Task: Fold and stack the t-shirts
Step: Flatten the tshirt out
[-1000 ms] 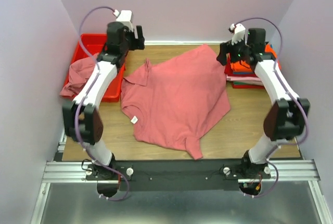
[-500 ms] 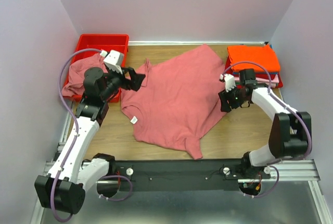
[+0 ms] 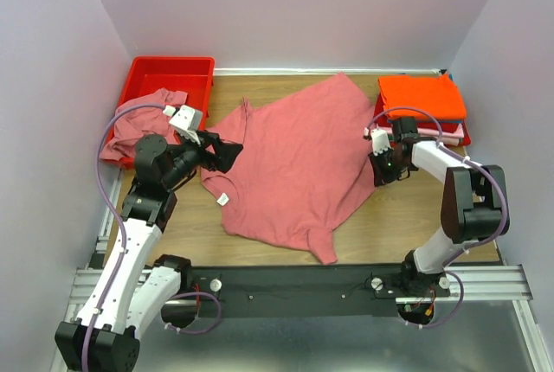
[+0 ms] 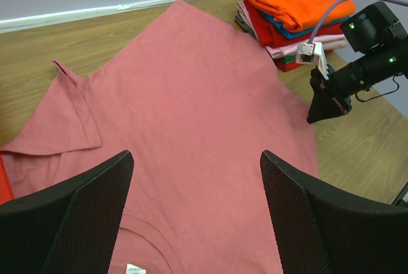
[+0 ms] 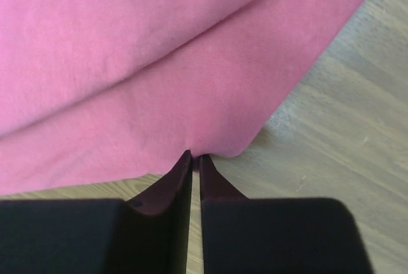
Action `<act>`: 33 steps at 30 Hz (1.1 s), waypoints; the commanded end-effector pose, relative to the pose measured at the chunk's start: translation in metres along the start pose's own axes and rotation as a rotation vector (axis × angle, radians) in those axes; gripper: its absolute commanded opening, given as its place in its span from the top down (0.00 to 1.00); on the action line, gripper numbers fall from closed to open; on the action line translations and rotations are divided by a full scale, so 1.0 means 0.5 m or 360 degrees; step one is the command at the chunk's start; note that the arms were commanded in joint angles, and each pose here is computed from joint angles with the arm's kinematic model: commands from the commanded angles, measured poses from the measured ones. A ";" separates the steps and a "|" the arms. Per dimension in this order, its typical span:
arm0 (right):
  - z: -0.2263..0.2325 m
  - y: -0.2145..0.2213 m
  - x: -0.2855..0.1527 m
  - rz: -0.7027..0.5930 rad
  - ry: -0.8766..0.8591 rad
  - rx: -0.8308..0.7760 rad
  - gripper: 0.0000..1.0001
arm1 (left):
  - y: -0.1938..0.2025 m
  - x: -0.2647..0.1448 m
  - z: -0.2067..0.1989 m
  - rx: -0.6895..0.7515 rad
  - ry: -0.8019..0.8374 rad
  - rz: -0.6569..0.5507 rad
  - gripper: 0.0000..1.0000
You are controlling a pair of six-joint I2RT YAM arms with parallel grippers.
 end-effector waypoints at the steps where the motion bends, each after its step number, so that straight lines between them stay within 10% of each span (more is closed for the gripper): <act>1: 0.011 -0.010 -0.008 -0.0045 -0.0058 -0.0006 0.90 | 0.000 -0.003 -0.016 -0.0022 0.0080 -0.0005 0.13; 15: 0.113 0.160 -0.209 0.0189 -0.0444 -0.0843 1.00 | 0.047 -0.003 -0.075 -0.0278 0.0255 0.0097 0.17; 28: 0.114 0.234 -0.310 0.0193 -0.0151 -0.0933 0.96 | 0.112 0.041 -0.211 -0.0363 0.0461 0.0311 0.19; 33: 0.096 0.164 -0.292 0.0029 0.0004 -0.0607 0.47 | 0.138 0.049 -0.215 -0.0359 0.0428 0.0364 0.20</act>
Point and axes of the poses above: each gripper's point midway between its finger pads, its own x axis out along the fingers, its own z axis along the line the jaws close on, y = z × x, the point moved 4 cm from there along -x, back along the fingers, and after that the axes turned 11 degrees about x, right-handed, at the moved point
